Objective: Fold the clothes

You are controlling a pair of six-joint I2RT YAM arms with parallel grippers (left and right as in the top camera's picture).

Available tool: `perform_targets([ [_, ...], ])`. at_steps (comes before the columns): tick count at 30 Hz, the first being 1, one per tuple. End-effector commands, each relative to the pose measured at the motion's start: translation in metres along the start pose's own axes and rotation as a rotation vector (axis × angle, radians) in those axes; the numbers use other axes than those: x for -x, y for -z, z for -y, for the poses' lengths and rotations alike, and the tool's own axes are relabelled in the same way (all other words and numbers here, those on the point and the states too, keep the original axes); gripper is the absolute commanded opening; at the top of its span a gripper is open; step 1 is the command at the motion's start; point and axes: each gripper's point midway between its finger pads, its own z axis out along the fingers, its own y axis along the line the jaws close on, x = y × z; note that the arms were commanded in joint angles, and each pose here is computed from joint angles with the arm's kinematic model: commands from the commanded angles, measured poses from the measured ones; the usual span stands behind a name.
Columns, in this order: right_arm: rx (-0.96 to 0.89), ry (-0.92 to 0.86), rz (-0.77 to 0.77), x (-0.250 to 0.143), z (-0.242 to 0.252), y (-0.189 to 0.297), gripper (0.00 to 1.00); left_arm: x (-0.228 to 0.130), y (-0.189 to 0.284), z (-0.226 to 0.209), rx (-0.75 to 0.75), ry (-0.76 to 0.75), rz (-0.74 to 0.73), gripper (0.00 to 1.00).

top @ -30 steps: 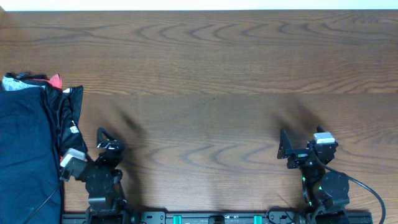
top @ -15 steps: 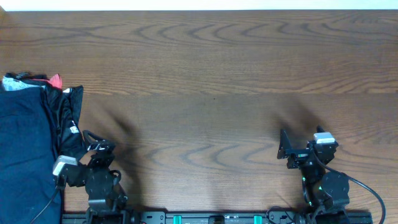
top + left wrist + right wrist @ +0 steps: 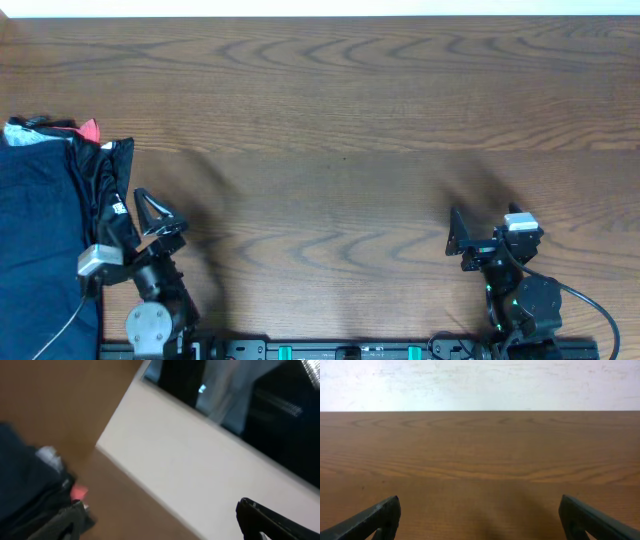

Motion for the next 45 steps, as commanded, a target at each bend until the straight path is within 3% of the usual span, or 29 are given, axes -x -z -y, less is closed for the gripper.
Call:
perform_targets([
  [1, 0.013, 0.017, 0.001, -0.001, -0.003, 0.000, 0.99, 0.022, 0.001, 0.015, -0.055, -0.045, 0.072, 0.98],
  [6, 0.013, 0.017, 0.001, -0.001, -0.003, 0.000, 0.99, 0.031, 0.003, 0.027, -0.095, -0.100, 0.072, 0.98],
  [11, 0.013, 0.017, 0.001, -0.001, -0.003, 0.000, 0.99, 0.002, 0.004, 0.031, -0.138, -0.156, -0.087, 0.98],
  [21, 0.013, 0.017, 0.001, -0.001, -0.003, 0.000, 0.99, -0.022, 0.006, 0.010, -0.058, -0.207, -0.181, 0.98],
  [31, 0.013, 0.017, 0.001, -0.001, -0.003, 0.000, 0.99, -0.081, 0.028, -0.037, 0.080, -0.336, -0.459, 0.98],
  [33, 0.013, 0.017, 0.001, -0.001, -0.003, 0.000, 0.99, -0.080, 0.027, -0.035, 0.074, -0.329, -0.450, 0.98],
  [36, 0.013, 0.017, 0.001, -0.001, -0.003, 0.000, 0.99, -0.085, 0.027, -0.017, -0.022, -0.295, -0.475, 0.98],
  [39, 0.013, 0.017, 0.001, -0.001, -0.003, 0.000, 0.99, -0.095, 0.037, 0.019, -0.270, -0.401, -0.535, 0.98],
  [45, 0.013, 0.017, 0.001, -0.001, -0.003, 0.000, 0.99, -0.100, 0.042, 0.012, -0.197, -0.452, -0.705, 0.98],
])
